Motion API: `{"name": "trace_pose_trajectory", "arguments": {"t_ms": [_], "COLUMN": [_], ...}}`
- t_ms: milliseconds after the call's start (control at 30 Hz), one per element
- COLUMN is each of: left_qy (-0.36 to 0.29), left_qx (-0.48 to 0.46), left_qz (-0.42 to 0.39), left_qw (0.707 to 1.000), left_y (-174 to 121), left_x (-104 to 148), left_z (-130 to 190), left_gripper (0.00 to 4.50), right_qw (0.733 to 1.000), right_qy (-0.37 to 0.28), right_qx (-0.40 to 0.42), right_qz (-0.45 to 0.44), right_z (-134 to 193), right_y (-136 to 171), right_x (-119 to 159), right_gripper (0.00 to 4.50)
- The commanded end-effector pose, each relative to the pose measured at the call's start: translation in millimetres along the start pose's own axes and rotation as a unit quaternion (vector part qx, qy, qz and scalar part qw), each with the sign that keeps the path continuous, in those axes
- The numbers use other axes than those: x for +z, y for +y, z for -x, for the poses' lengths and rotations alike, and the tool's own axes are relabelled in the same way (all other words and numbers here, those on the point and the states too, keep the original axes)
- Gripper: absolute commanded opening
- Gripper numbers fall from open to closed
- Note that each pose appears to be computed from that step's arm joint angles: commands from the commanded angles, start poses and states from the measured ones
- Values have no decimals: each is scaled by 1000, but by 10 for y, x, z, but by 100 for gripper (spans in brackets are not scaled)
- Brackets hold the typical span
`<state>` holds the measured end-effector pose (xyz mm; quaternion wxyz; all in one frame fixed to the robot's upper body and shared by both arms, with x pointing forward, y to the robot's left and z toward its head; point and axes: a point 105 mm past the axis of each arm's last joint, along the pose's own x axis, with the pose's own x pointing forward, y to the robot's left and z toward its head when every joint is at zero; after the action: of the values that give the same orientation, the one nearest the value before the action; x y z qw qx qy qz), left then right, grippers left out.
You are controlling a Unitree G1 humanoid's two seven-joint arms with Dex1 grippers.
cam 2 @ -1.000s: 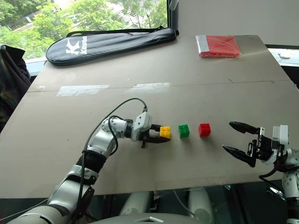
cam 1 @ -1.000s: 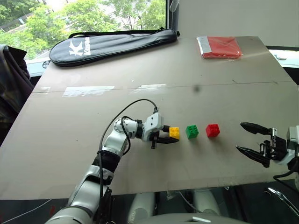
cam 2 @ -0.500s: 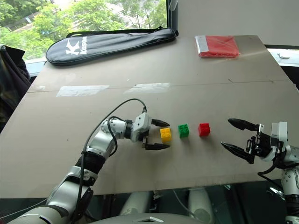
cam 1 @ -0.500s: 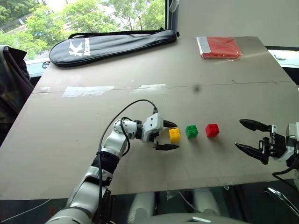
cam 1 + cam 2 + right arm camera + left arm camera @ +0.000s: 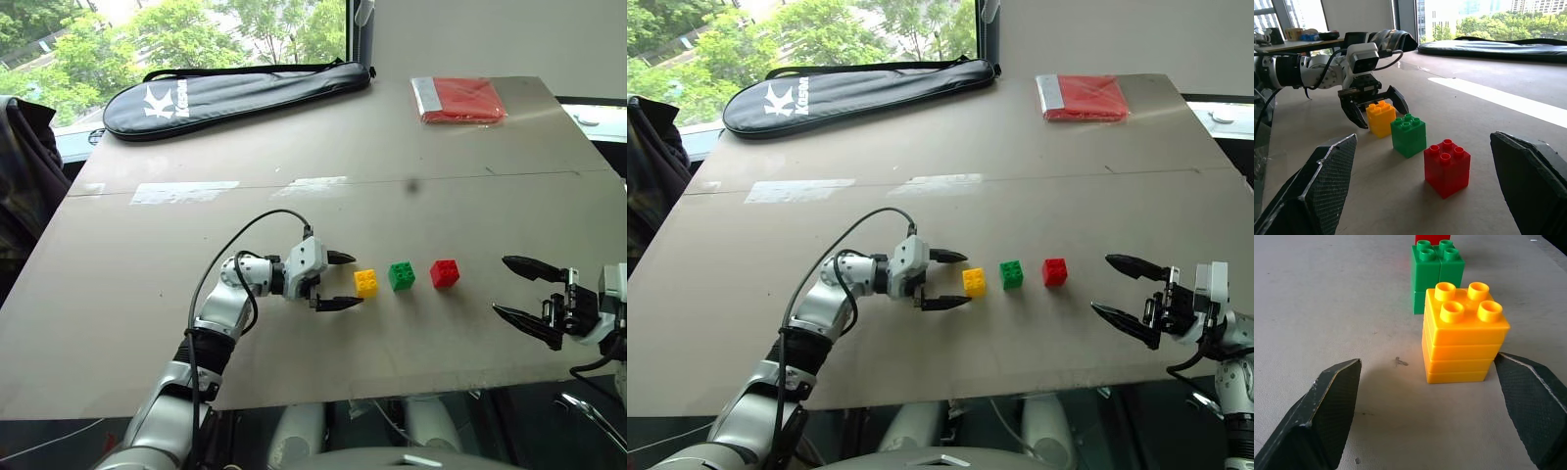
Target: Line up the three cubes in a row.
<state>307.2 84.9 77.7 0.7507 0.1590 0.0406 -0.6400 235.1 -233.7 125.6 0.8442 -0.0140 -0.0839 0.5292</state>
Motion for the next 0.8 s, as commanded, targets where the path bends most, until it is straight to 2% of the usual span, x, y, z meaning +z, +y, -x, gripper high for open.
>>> {"name": "trace_pose_trajectory", "arguments": {"t_ms": [33, 233, 567, 800], "left_qy": [-5, -8, 3, -29], "left_qx": [5, 8, 17, 75], "left_qz": [8, 10, 3, 4], "left_qw": [1000, 1000, 1000, 997], "left_y": [-44, -67, -38, -26], "left_x": [-12, -14, -55, 130], "left_z": [-34, -108, -22, 299], "left_gripper": [441, 441, 441, 441], "right_qw": [1000, 1000, 1000, 1000], "right_qy": [-6, -4, -2, 4], "right_qx": [-3, -4, -4, -14], "right_qz": [22, 25, 25, 14], "right_z": [10, 28, 29, 88], "right_y": [-35, -57, -62, 3], "right_x": [89, 102, 84, -4], "right_gripper": [450, 450, 450, 450]}}
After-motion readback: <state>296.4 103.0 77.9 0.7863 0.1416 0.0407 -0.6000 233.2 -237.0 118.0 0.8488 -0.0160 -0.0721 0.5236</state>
